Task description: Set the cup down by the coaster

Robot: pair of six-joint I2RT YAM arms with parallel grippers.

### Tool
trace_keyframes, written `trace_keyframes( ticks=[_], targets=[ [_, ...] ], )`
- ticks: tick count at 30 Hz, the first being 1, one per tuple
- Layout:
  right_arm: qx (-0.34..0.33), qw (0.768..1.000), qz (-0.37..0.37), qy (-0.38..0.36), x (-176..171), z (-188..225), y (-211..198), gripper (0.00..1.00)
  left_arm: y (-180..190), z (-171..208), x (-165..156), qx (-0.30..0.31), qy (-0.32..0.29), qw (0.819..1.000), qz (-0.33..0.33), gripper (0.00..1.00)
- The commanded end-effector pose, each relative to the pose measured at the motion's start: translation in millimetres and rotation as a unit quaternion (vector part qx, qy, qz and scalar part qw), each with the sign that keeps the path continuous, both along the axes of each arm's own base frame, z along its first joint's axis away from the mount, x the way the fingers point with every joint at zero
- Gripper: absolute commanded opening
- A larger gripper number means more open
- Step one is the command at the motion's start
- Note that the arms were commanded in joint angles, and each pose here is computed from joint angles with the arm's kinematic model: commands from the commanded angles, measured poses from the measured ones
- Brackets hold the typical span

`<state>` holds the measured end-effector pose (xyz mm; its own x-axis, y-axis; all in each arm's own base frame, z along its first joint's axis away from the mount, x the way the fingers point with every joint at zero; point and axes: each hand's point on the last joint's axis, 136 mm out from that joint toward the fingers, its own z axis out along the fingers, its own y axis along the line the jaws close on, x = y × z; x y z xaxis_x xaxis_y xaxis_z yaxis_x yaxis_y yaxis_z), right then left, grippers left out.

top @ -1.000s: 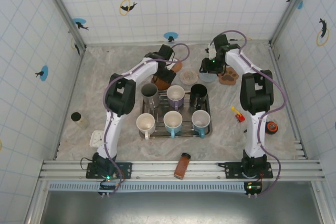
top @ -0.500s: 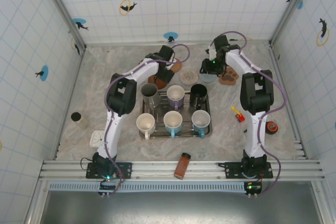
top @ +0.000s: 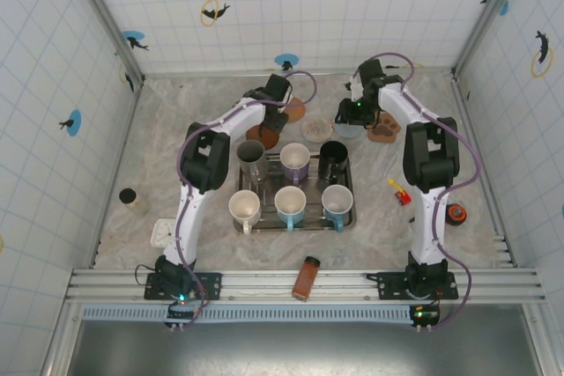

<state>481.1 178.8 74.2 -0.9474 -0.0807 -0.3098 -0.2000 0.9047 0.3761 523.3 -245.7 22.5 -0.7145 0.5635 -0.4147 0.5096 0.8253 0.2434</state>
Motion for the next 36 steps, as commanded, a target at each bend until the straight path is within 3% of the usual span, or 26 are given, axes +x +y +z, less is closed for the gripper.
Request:
trace_keyframes(
  ticks=[1,13,22,36],
  targets=[
    [0.018,0.999,0.009,-0.041,11,41,15,0.50,33,-50,-19,0.059,0.062,0.996,0.009,0.62],
    [0.053,0.996,0.037,-0.061,49,53,78,0.48,72,-47,-11,0.061,0.056,0.996,0.044,0.61],
    [0.115,0.990,0.020,-0.081,79,39,124,0.23,93,-46,-7,0.053,0.052,0.995,0.066,0.61],
    [0.174,0.980,-0.014,-0.098,106,5,169,0.19,131,-38,-5,0.042,0.050,0.992,0.106,0.61]
  ],
)
